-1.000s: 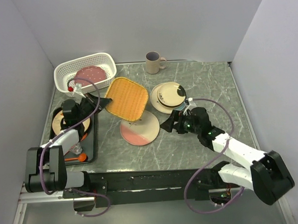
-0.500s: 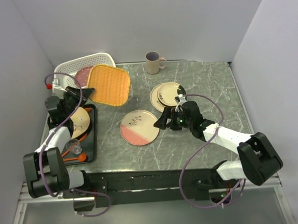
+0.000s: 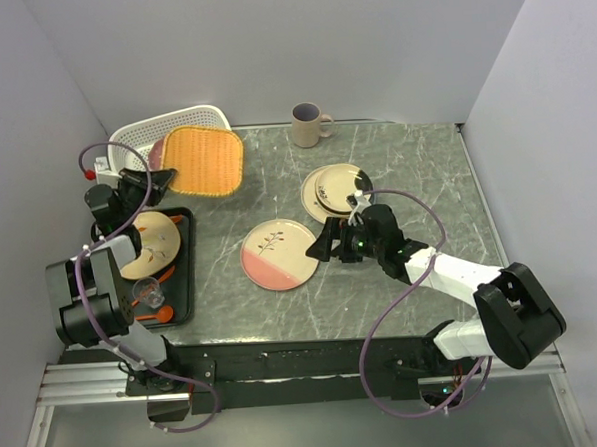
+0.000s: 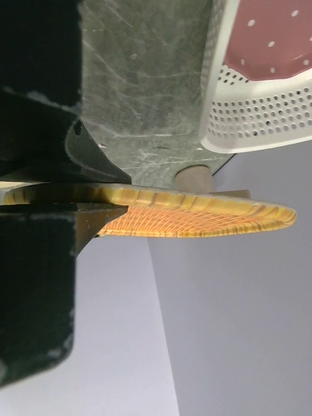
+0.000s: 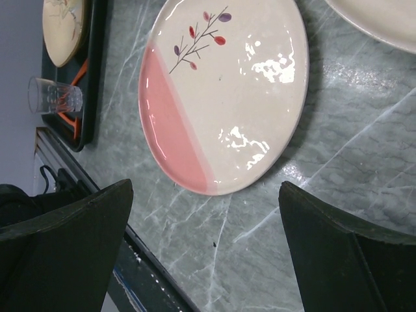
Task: Place the plates into the plastic bin on the countertop
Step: Place the plate in the plastic bin.
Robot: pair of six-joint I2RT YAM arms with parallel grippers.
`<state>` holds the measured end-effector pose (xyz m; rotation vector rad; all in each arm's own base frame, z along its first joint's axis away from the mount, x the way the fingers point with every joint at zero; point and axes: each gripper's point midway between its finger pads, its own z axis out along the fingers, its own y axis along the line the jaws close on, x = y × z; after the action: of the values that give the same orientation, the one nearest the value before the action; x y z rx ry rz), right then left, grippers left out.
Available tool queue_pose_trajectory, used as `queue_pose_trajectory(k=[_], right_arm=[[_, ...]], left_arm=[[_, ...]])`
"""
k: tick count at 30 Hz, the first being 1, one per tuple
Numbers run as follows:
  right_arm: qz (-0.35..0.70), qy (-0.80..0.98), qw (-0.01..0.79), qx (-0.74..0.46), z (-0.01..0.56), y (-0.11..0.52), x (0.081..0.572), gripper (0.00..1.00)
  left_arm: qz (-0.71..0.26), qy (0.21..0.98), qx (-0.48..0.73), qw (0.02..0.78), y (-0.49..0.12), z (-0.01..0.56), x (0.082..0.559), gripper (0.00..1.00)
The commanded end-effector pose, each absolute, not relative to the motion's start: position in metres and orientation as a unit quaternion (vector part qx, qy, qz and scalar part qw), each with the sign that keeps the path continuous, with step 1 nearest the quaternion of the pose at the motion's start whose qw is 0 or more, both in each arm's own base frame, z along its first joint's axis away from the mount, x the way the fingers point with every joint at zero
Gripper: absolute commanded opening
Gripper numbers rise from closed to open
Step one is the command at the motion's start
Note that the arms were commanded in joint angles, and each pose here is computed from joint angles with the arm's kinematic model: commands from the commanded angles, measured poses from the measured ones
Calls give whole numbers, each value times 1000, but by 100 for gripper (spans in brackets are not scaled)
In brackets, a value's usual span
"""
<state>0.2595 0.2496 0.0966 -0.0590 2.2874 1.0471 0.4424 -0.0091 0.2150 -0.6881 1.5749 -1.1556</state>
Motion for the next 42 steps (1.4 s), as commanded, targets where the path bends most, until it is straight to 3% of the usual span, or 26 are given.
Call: queue_pose_trajectory(k=[1, 42], right_arm=[[383, 865, 323, -34, 100, 250, 264, 100], [382, 871, 305, -56, 95, 260, 271, 100]], left_arm=[[-493, 603, -240, 580, 5, 279, 457, 1], [-416, 595, -349, 592, 91, 254, 556, 1]])
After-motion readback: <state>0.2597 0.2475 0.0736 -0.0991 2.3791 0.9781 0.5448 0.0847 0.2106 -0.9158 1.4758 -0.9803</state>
